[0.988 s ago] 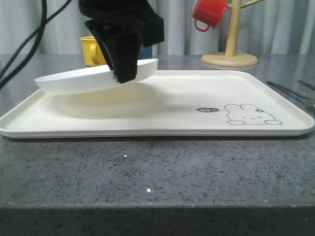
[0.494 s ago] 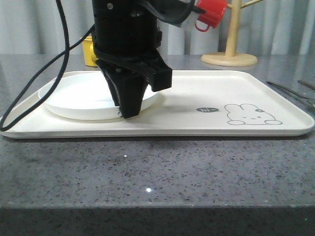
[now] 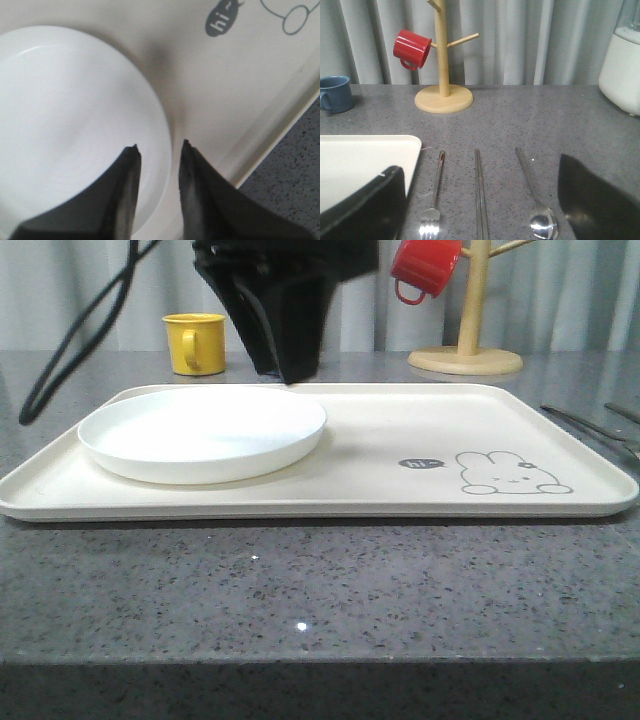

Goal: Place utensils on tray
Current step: 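Raise the left gripper away from the plate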

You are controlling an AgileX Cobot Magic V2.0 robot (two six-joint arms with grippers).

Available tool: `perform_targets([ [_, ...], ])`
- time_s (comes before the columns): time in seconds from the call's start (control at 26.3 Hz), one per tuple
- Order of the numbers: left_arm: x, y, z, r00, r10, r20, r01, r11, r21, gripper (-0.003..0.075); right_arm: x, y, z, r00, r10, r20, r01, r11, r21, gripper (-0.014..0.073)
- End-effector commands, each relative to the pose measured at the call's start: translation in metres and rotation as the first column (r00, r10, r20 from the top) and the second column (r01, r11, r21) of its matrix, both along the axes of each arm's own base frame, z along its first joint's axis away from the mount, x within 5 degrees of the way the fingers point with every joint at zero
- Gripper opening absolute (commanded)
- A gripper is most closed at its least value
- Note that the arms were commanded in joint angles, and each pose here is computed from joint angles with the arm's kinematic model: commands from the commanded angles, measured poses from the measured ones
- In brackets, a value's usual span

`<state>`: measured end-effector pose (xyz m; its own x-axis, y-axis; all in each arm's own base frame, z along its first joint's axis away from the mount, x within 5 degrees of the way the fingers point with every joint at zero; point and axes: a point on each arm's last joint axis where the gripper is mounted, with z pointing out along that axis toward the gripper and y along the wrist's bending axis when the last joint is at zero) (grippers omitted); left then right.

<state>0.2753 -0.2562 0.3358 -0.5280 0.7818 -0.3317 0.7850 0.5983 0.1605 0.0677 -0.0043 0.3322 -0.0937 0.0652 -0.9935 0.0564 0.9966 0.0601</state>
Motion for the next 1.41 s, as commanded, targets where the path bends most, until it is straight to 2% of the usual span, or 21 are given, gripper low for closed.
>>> perform_targets([
  [0.0,-0.006,0.039,0.051,0.993,0.077,0.091,-0.07,0.994,-0.078,0.0009,0.001,0.001,0.018,0.995,0.009,0.1,-0.007,1.0,-0.016,0.064],
  [0.04,-0.004,0.052,0.06,0.988,0.11,0.11,-0.1,0.99,-0.097,-0.0018,0.001,0.001,0.018,0.995,0.009,0.1,-0.007,1.0,-0.016,0.064],
  [0.15,-0.003,0.09,0.082,0.965,0.216,0.151,-0.194,0.97,-0.146,-0.0018,0.001,0.001,0.018,0.995,0.009,0.1,-0.007,1.0,-0.016,0.064],
  [0.3,-0.012,0.147,0.101,0.912,0.366,0.183,-0.331,0.923,-0.197,-0.0018,0.001,0.001,0.018,0.995,0.009,0.1,-0.007,1.0,-0.016,0.064],
  [0.42,-0.028,0.183,0.108,0.859,0.461,0.222,-0.411,0.88,-0.236,-0.0018,0.001,0.001,0.018,0.995,0.009,0.1,-0.007,1.0,-0.016,0.064],
  [0.65,-0.066,0.228,0.098,0.748,0.593,0.297,-0.485,0.795,-0.364,-0.0018,0.001,0.001,0.018,0.995,0.009,0.1,-0.007,1.0,-0.016,0.064],
  [0.8,-0.097,0.24,0.085,0.678,0.621,0.395,-0.448,0.774,-0.448,-0.0018,0.001,0.001,0.018,0.995,0.009,0.1,-0.007,1.0,-0.016,0.064],
  [0.99,-0.147,0.244,0.062,0.584,0.629,0.512,-0.32,0.759,-0.567,-0.0018,0.001,0.001,0.018,0.995,0.009,0.1,-0.007,1.0,-0.016,0.064],
  [1.37,-0.242,0.251,-0.005,0.406,0.673,0.618,-0.084,0.701,-0.708,-0.0018,0.001,0.001,0.018,0.995,0.009,0.1,-0.007,1.0,-0.016,0.064],
])
